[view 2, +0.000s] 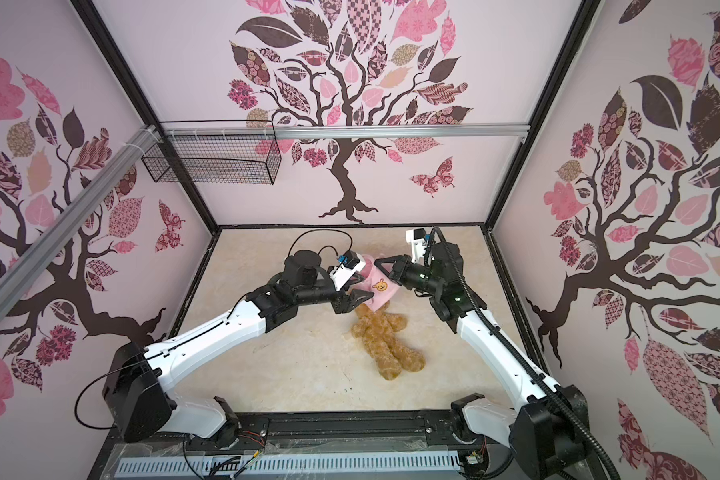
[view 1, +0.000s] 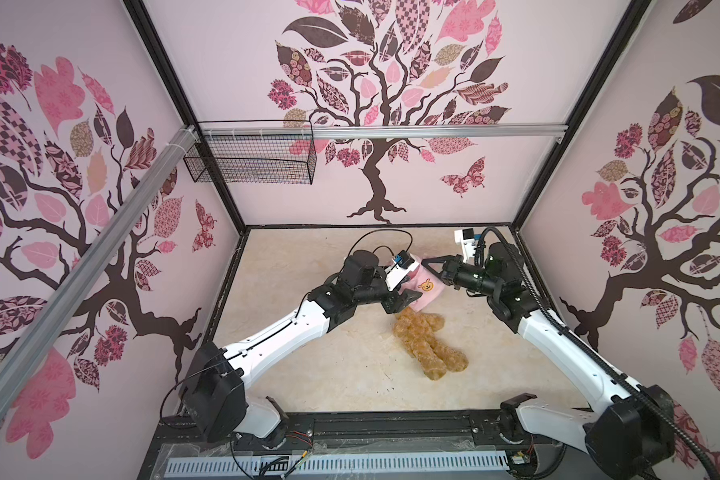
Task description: Dress the teddy bear
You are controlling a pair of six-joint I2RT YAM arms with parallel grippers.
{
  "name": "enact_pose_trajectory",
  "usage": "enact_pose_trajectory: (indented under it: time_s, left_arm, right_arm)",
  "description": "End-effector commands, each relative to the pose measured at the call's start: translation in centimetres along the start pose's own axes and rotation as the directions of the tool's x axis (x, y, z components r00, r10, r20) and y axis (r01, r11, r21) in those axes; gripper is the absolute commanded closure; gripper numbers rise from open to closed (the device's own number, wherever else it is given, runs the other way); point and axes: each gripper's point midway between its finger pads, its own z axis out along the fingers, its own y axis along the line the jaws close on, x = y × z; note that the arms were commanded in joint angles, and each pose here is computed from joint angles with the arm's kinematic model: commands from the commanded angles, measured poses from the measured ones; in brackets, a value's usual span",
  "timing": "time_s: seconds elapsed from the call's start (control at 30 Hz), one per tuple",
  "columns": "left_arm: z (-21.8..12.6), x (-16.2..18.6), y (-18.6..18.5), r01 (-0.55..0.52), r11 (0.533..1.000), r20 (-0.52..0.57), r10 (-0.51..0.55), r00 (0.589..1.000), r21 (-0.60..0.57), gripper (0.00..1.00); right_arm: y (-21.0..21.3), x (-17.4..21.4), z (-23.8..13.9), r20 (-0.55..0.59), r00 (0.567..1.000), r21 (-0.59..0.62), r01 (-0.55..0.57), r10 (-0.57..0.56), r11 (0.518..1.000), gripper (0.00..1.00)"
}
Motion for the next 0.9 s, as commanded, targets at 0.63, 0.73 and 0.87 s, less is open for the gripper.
enact_pose_trajectory:
  time_s: [0.63,0.73,0.87]
  left_arm:
    - [-3.1,-1.2,0.5,0.213,0.970,-0.028,-0.211,0.977,0.120,1.00]
    - [-6.5,1.1,0.3,0.315,0.941,-0.101,-0.303,0.948,0.128,1.00]
    - [-10.5,3.3,-0.5,0.357,0.929,-0.170,-0.338,0.926,0.098,1.00]
  right_arm:
    - [-0.5,1.6,-0.7,0.013,0.997,0.006,0.070,-0.070,0.998,0.68]
    - [-1.1,1.9,-1.4,0.028,0.989,0.033,0.147,-0.148,0.989,0.49]
    - [-2.8,1.8,-2.5,0.079,0.973,0.127,0.206,-0.217,0.970,0.40]
